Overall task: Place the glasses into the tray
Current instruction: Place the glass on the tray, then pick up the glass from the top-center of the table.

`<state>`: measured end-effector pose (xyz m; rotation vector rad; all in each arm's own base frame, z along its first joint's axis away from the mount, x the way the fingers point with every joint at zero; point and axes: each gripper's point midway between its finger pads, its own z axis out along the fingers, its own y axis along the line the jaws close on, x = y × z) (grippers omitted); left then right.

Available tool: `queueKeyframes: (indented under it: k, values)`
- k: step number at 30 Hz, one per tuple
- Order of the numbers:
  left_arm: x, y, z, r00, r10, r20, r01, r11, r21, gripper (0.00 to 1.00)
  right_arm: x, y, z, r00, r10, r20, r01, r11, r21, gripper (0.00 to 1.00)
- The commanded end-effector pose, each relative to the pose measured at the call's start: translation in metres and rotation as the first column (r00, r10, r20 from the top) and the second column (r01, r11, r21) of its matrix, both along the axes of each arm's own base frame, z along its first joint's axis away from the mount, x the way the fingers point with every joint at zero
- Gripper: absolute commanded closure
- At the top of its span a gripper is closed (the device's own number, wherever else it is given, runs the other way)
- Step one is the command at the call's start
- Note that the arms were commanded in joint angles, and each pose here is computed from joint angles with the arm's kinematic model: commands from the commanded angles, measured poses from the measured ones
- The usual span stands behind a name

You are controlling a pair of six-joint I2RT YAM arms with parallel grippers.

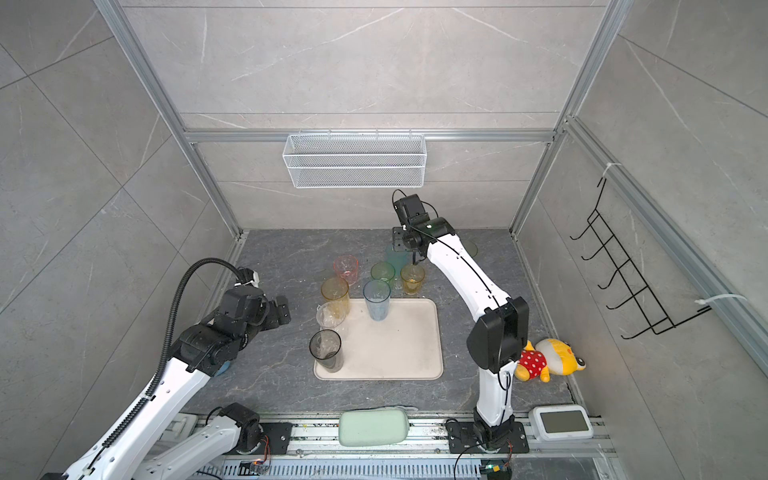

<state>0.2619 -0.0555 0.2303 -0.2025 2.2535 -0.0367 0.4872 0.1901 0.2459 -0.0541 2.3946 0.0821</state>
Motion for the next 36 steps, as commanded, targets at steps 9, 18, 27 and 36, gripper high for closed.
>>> queueKeyframes:
  k: [9, 18, 27, 36]
  values:
    - [-0.002, 0.006, 0.003, 1.0, 0.023, 0.017, -0.023, 1.0, 0.009, 0.01, 0.036, 0.004, -0.044, 0.993, -0.036, -0.115, 0.045, 0.996, 0.077, 0.33]
    - [-0.003, 0.006, 0.001, 1.0, 0.019, 0.012, -0.019, 1.0, 0.006, 0.01, 0.049, 0.005, -0.082, 0.976, -0.053, -0.21, 0.065, 0.996, 0.053, 0.35]
    - [-0.003, 0.006, -0.001, 1.0, 0.02, 0.008, -0.02, 1.0, 0.005, 0.01, 0.057, -0.001, -0.11, 0.96, -0.076, -0.27, 0.079, 0.997, 0.0, 0.38]
    - [-0.003, 0.005, -0.001, 1.0, 0.019, 0.008, -0.019, 1.0, 0.003, 0.01, 0.058, -0.002, -0.126, 0.95, -0.08, -0.3, 0.085, 0.996, 0.002, 0.4]
